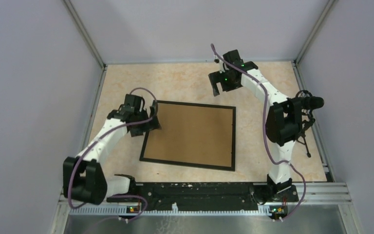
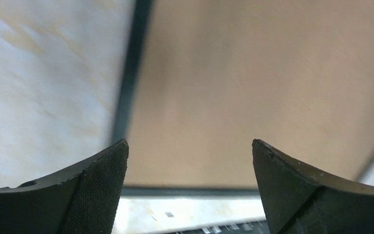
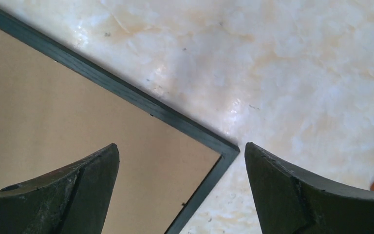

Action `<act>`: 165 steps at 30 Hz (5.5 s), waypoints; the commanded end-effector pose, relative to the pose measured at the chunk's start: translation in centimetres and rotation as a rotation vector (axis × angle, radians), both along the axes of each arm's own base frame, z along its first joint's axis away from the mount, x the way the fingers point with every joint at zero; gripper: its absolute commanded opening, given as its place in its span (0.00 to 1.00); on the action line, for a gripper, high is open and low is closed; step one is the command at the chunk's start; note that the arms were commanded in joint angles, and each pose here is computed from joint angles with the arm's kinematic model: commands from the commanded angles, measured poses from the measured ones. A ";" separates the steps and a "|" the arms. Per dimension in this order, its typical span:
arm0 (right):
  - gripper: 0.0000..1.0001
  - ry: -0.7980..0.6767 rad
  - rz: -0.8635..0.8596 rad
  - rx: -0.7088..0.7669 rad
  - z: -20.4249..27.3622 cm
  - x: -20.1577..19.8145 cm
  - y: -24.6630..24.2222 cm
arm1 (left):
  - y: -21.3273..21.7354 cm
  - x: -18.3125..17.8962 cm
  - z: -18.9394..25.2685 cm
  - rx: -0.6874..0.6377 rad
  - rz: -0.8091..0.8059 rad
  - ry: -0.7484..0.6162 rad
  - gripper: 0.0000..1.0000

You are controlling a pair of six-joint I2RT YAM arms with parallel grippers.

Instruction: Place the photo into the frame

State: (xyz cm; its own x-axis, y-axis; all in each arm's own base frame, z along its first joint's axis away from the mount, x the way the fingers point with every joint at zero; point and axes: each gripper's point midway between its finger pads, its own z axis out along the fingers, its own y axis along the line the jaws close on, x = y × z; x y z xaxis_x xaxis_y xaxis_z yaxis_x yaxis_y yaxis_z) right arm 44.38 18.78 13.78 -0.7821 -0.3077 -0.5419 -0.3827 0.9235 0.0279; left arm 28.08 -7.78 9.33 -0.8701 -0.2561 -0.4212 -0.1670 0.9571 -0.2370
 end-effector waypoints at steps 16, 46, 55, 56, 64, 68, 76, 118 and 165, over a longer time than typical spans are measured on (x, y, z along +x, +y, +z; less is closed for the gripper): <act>0.82 0.050 0.301 0.109 -6.3 1.0 4.8 | -12.5 -13.4 -2.9 -0.676 0.499 0.467 0.82; 0.50 0.418 -0.092 0.494 -9.4 -17.9 2.7 | 0.6 8.4 -9.9 0.003 0.303 0.262 0.20; 0.61 0.380 -0.112 0.530 -7.0 -21.0 2.5 | -2.7 12.3 -11.2 -0.119 0.056 0.230 0.03; 0.63 0.368 -0.120 0.516 -7.1 -20.8 2.2 | -3.3 12.3 -11.3 -0.153 0.041 0.233 0.02; 0.68 0.306 -0.197 0.427 -7.1 -18.6 0.9 | -7.6 12.5 -10.9 -0.336 -0.060 0.244 0.00; 0.69 0.281 -0.226 0.403 -6.4 -17.9 0.0 | -8.0 13.6 -10.4 -0.340 -0.061 0.227 0.00; 0.73 0.227 -0.338 0.303 -5.9 -16.7 -5.2 | -5.9 14.8 -7.1 -0.215 -0.125 0.088 0.23; 0.46 0.251 -0.413 0.141 -8.8 -13.8 -9.5 | -8.3 0.5 -7.8 -0.120 -0.189 0.172 0.49; 0.44 0.443 -0.326 -0.191 -16.9 -14.6 -8.0 | -6.3 0.9 -10.1 0.034 -0.213 0.200 0.01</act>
State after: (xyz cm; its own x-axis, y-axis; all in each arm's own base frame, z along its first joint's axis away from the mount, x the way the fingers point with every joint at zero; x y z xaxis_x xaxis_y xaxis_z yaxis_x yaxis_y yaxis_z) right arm 28.49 11.09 1.96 -0.9943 0.0130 -0.1059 -0.0050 0.9857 0.1683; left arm 28.37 -17.18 2.34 -0.9725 -0.0899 -0.2151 -0.0084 0.9356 -0.3530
